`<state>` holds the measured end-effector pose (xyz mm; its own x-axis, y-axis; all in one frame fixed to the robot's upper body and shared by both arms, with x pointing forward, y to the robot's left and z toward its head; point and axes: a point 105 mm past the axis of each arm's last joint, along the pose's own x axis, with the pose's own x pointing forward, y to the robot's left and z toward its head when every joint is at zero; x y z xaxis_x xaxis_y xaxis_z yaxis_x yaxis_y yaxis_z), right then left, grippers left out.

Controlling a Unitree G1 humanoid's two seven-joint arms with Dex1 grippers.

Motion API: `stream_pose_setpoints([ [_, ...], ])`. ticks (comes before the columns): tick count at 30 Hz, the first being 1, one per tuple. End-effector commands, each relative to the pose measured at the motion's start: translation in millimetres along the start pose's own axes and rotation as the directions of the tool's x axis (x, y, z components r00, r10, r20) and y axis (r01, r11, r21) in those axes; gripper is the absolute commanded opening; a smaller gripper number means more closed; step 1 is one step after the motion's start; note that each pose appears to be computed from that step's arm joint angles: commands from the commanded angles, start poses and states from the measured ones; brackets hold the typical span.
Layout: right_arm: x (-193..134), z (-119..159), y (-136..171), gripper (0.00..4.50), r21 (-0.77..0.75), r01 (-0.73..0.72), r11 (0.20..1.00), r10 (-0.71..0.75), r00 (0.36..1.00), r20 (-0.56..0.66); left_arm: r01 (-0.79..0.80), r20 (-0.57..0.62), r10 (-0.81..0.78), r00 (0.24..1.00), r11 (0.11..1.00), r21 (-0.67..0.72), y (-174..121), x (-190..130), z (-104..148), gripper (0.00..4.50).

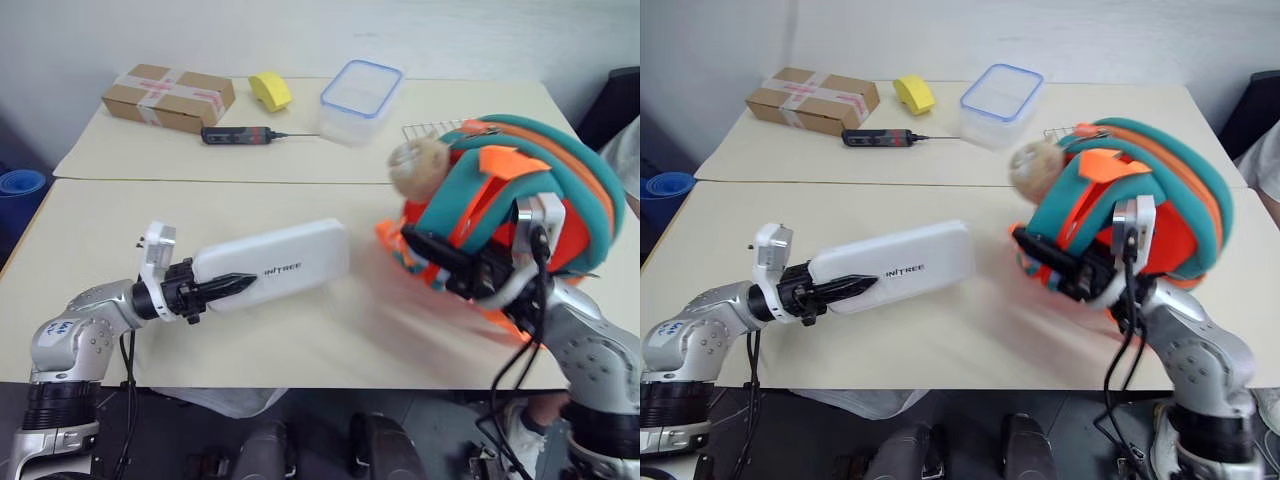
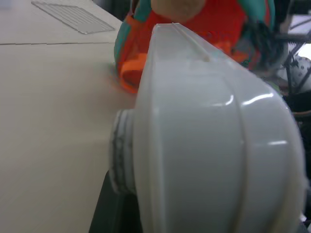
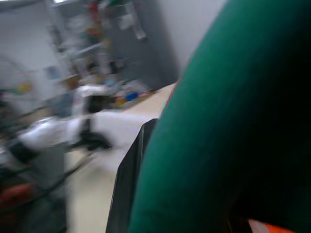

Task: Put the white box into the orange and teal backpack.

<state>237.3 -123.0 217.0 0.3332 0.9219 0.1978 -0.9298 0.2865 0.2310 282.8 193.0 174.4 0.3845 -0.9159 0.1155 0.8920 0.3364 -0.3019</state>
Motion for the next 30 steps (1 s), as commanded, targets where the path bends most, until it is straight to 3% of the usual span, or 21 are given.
stream_pose_setpoints([
  [1, -8.8, 6.9, 42.7, 0.02, 0.103, -0.167, 0.981, 0.171, 0.984, -0.038, 0.008, 0.102, -0.011, 0.995, 1.000, 0.026, -11.7, -14.5, 31.3, 1.22],
  [7, -37.4, 0.9, 46.1, 0.02, 0.229, -0.116, 0.966, 0.154, 0.975, -0.158, 0.057, 0.103, -0.062, 0.993, 0.997, 0.051, -30.2, -15.8, 41.6, 1.22],
  [18, -41.5, -8.3, 29.5, 0.02, 0.186, -0.096, 0.978, 0.130, 0.976, -0.176, 0.198, 0.035, -0.213, 0.976, 0.949, 0.245, -35.9, 57.6, 52.6, 1.22],
  [24, -45.4, -11.6, 31.3, 0.02, 0.202, -0.097, 0.975, 0.135, 0.973, -0.187, 0.273, -0.144, -0.237, 0.961, 0.894, 0.355, -28.6, 89.2, 47.7, 1.22],
  [30, -46.3, -12.6, 31.2, 0.02, 0.217, -0.096, 0.971, 0.138, 0.972, -0.190, 0.333, -0.319, -0.227, 0.920, 0.882, 0.332, -22.7, 118.5, 42.1, 1.22],
])
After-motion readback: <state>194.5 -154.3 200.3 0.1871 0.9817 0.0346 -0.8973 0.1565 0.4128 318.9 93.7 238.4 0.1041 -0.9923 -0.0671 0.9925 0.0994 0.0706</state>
